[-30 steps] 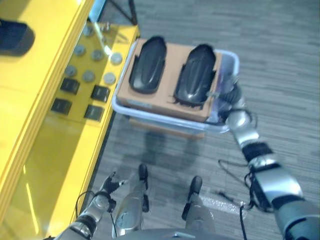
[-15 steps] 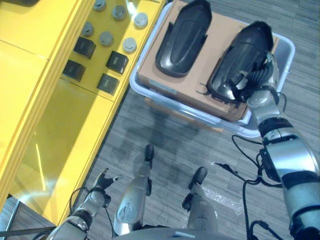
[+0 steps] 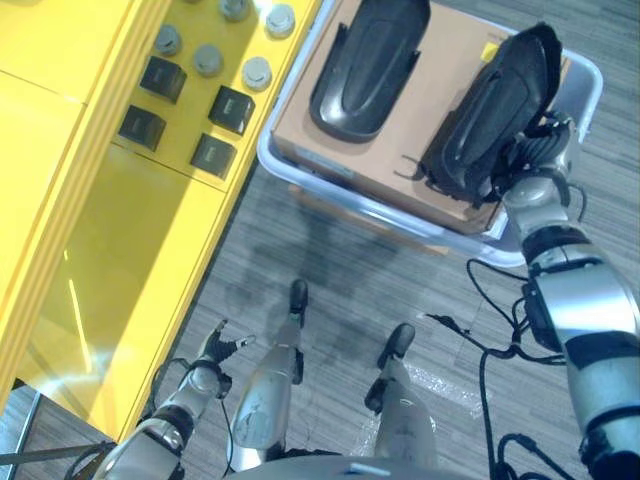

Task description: Move parts from the plastic box to the shelf.

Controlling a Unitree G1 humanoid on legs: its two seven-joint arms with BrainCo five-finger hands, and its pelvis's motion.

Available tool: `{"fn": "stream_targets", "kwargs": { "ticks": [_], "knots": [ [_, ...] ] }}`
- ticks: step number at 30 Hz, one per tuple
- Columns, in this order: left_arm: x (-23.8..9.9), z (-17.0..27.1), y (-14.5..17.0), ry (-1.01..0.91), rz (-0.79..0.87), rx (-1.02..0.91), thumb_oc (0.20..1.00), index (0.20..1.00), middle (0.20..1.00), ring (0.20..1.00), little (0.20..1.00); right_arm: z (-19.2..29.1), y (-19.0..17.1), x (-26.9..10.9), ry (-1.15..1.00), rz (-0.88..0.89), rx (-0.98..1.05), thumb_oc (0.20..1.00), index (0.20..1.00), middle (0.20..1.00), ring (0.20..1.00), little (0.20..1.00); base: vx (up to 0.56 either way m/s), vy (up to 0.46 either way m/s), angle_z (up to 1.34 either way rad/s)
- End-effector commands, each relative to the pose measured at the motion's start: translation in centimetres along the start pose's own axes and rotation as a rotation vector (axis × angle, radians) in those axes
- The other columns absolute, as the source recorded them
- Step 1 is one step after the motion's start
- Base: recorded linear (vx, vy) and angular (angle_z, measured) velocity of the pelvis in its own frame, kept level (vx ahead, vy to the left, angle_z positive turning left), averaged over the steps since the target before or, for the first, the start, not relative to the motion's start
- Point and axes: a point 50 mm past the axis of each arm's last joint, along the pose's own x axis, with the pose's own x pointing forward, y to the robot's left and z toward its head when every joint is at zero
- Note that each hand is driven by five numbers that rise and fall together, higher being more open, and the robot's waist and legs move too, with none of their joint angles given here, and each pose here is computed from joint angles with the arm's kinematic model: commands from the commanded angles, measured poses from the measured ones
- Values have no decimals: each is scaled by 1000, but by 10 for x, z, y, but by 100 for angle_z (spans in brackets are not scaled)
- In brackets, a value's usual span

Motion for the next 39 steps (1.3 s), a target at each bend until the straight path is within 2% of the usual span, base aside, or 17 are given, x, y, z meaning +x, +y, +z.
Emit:
{"fn": "stream_targets", "kwargs": {
  "ticks": [1, 9, 12, 13, 16, 17, 18, 20, 21, 22, 24, 27, 28, 29, 31, 37, 39],
  "knots": [
    [0, 2, -7, 5, -5, 14, 1000, 1000, 1000, 1000, 1000, -28, 15, -11, 84, 101, -53, 200, 200, 200, 200, 200, 0, 0, 0],
    [-3, -11, -7, 53, -10, -9, 1000, 1000, 1000, 1000, 1000, -46, 20, -19, 120, 139, -46, 200, 200, 200, 200, 200, -1, -4, -1],
    [-6, -16, 2, 60, 34, -231, 1000, 1000, 1000, 1000, 1000, -14, 14, -11, -39, 125, -21, 200, 200, 200, 200, 200, -36, -40, -20],
    [-6, -16, 2, 60, 35, -231, 1000, 1000, 1000, 1000, 1000, -14, 14, -11, -39, 125, -21, 200, 200, 200, 200, 200, -39, -29, -19],
    [-8, -13, 13, 20, 85, -354, 1000, 1000, 1000, 1000, 1000, 28, 7, -14, -280, 123, -36, 200, 200, 200, 200, 200, -25, -53, -21],
    [-9, -3, 24, -41, 120, -473, 1000, 1000, 1000, 1000, 1000, 43, 0, -20, -411, 122, -68, 200, 200, 200, 200, 200, -17, -87, -21],
    [-10, 4, 30, -86, 136, -509, 1000, 1000, 1000, 1000, 1000, 44, -5, -23, -450, 118, -89, 200, 200, 200, 200, 200, 14, -96, -18],
    [-14, 25, 44, -216, 140, -549, 1000, 1000, 1000, 1000, 1000, 51, -19, -28, -546, 88, -150, 200, 200, 200, 200, 200, 30, -50, -10],
    [-15, 25, 44, -215, 140, -547, 1000, 1000, 1000, 1000, 1000, 50, -19, -28, -544, 89, -151, 200, 200, 200, 200, 200, 52, -46, -5],
    [-22, 50, 58, -350, 142, -603, 1000, 1000, 1000, 1000, 1000, 53, -28, -34, -603, 70, -168, 200, 200, 200, 200, 200, 54, -36, -8],
    [-32, 73, 74, -480, 146, -604, 1000, 1000, 1000, 1000, 1000, 57, -35, -44, -671, 52, -189, 200, 200, 200, 200, 200, 71, -36, -2],
    [-56, 116, 92, -697, 91, -634, 1000, 1000, 1000, 1000, 1000, 71, -43, -57, -787, 35, -243, 200, 200, 200, 200, 200, 67, -26, -6],
    [-56, 116, 92, -697, 91, -634, 1000, 1000, 1000, 1000, 1000, 71, -43, -57, -787, 35, -243, 200, 200, 200, 200, 200, 82, -40, -8],
    [-68, 137, 95, -799, -4, -665, 1000, 1000, 1000, 1000, 1000, 83, -45, -65, -875, 51, -301, 200, 200, 200, 200, 200, 80, -30, -5],
    [-74, 152, 94, -849, -72, -688, 1000, 1000, 1000, 1000, 1000, 94, -43, -74, -954, 80, -342, 200, 200, 200, 200, 200, 103, -29, -3],
    [-88, 209, 58, -932, -415, -893, 1000, 1000, 1000, 1000, 1000, 115, -43, -95, -1114, 98, -431, 200, 200, 200, 200, 200, 66, -25, -16],
    [-88, 213, 55, -927, -437, -905, 1000, 1000, 1000, 1000, 1000, 113, -43, -96, -1112, 101, -430, 200, 200, 200, 200, 200, 40, -15, -3]
  ]
}}
